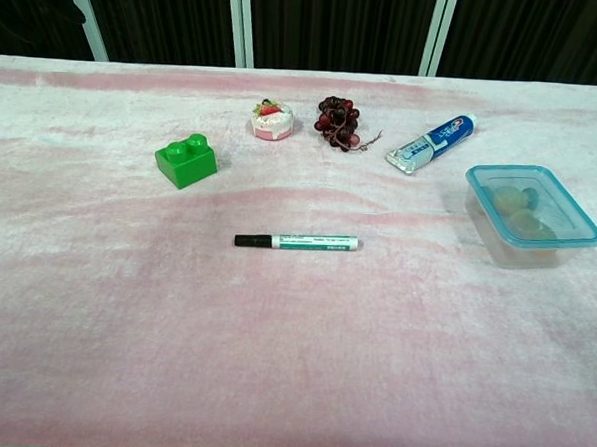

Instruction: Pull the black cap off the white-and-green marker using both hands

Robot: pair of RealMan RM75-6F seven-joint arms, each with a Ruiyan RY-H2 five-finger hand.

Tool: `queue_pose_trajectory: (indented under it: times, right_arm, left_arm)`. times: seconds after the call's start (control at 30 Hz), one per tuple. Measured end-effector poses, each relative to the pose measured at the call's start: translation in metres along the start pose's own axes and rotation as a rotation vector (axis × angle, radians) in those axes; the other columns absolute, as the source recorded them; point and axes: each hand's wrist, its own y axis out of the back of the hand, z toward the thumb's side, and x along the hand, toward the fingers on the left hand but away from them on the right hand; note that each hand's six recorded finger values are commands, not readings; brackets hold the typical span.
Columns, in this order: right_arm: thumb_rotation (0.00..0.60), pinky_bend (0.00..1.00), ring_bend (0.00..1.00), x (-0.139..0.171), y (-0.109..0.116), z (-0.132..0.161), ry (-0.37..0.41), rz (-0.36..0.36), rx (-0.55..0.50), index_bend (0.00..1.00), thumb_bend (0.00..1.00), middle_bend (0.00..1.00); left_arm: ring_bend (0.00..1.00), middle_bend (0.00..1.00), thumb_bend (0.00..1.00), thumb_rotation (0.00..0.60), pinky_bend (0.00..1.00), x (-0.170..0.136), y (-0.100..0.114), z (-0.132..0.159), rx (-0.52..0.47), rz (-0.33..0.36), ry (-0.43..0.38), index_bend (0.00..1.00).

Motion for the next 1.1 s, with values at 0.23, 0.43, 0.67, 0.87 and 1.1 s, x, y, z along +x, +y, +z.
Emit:
queue_pose_trajectory:
  times: [0.23,0.43,0.67,0.87,1.1]
  right_arm:
    - [0.6,0.17,0.07,-0.035,-0.032,0.004,-0.05,0.031,0.194,0.21,0.12,0.03]
    - [0.6,0.17,0.07,-0.081,-0.062,0.02,-0.034,0.094,0.266,0.25,0.12,0.03]
    - [0.6,0.17,0.07,-0.13,-0.098,0.045,-0.036,0.191,0.202,0.31,0.13,0.03]
    - [0.6,0.17,0.07,-0.161,-0.122,0.07,-0.026,0.249,0.133,0.37,0.15,0.03]
    - [0.6,0.16,0.06,-0.179,-0.147,0.085,-0.05,0.275,0.07,0.43,0.17,0.03]
  left_arm:
    - [0.02,0.15,0.12,0.6,0.18,-0.011,0.004,-0.003,0.29,0.158,0.078,0.14]
    - [0.02,0.15,0.12,0.6,0.18,-0.017,0.001,-0.006,0.291,0.243,0.151,0.14]
    - [0.02,0.15,0.12,0.6,0.18,-0.015,0.003,-0.014,0.291,0.254,0.184,0.14]
    - [0.02,0.15,0.12,0.6,0.18,-0.013,0.003,-0.02,0.283,0.253,0.204,0.14]
    - [0.02,0.15,0.12,0.6,0.18,-0.014,0.005,-0.02,0.273,0.264,0.204,0.14]
